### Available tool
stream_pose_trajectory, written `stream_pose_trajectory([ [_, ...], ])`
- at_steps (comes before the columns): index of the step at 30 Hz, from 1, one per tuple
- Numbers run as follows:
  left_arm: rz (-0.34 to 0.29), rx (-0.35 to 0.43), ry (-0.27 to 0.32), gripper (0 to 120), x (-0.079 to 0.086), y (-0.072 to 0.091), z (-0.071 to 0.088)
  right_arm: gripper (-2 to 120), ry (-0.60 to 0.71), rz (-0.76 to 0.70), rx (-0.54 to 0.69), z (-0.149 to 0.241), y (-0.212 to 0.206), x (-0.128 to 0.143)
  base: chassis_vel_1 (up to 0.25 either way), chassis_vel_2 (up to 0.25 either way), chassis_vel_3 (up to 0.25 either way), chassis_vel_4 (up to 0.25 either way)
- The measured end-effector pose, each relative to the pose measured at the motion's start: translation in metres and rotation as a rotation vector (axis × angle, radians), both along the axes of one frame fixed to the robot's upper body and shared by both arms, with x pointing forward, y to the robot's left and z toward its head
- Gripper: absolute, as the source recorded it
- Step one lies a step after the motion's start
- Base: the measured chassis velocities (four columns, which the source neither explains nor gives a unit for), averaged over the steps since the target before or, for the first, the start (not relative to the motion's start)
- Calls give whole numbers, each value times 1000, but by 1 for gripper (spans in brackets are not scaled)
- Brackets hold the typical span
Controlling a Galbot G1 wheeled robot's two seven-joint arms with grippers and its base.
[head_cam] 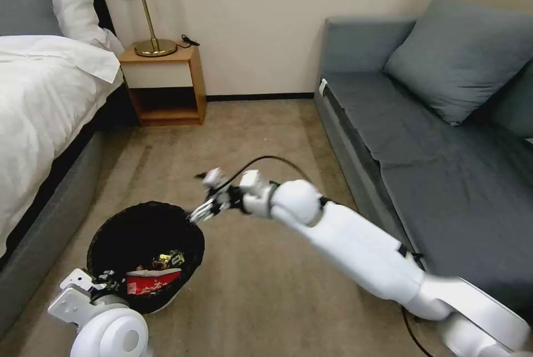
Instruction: Pick up the trash bin, then pick up the garbage on the floor and place it into the trash bin.
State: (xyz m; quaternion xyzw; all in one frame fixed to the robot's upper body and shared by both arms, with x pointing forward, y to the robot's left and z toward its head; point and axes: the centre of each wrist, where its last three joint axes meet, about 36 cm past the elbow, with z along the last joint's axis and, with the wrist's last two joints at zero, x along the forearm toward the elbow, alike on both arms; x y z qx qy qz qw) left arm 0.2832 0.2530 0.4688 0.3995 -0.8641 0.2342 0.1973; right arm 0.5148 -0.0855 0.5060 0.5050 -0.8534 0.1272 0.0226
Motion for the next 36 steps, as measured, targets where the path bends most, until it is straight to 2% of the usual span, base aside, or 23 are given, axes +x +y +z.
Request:
stream_pose_trajectory([
  [2, -4, -3, 3, 0, 0, -1, -1, 100, 8, -99, 41, -4, -19, -7, 0, 0, 0, 0],
  [3, -4, -3, 3, 0, 0, -1, -1, 100, 8, -99, 41, -4, -19, -7, 0, 0, 0, 0],
  [7, -12, -5, 6, 0, 1, -3, -2, 100, 38, -342, 117, -18, -61, -30, 0, 0, 0, 0],
  [8, -12, -5, 6, 0, 1, -3, -2, 100, 38, -342, 117, -18, -61, -30, 0, 0, 0, 0],
  [12, -19, -6, 9, 0, 1, -5, -3, 100, 37, -502, 142, -40, -95, -49, 0, 0, 0, 0],
  [19, -21, -4, 11, 0, 2, -5, -4, 100, 50, -687, 197, -71, -117, -78, 0, 0, 0, 0],
  [23, -23, -5, 15, 0, 3, -6, -6, 100, 55, -806, 256, -103, -121, -114, 0, 0, 0, 0],
  [36, -29, -2, 18, 0, 4, -6, -8, 100, -14, -837, 312, -132, -124, -151, 0, 0, 0, 0],
])
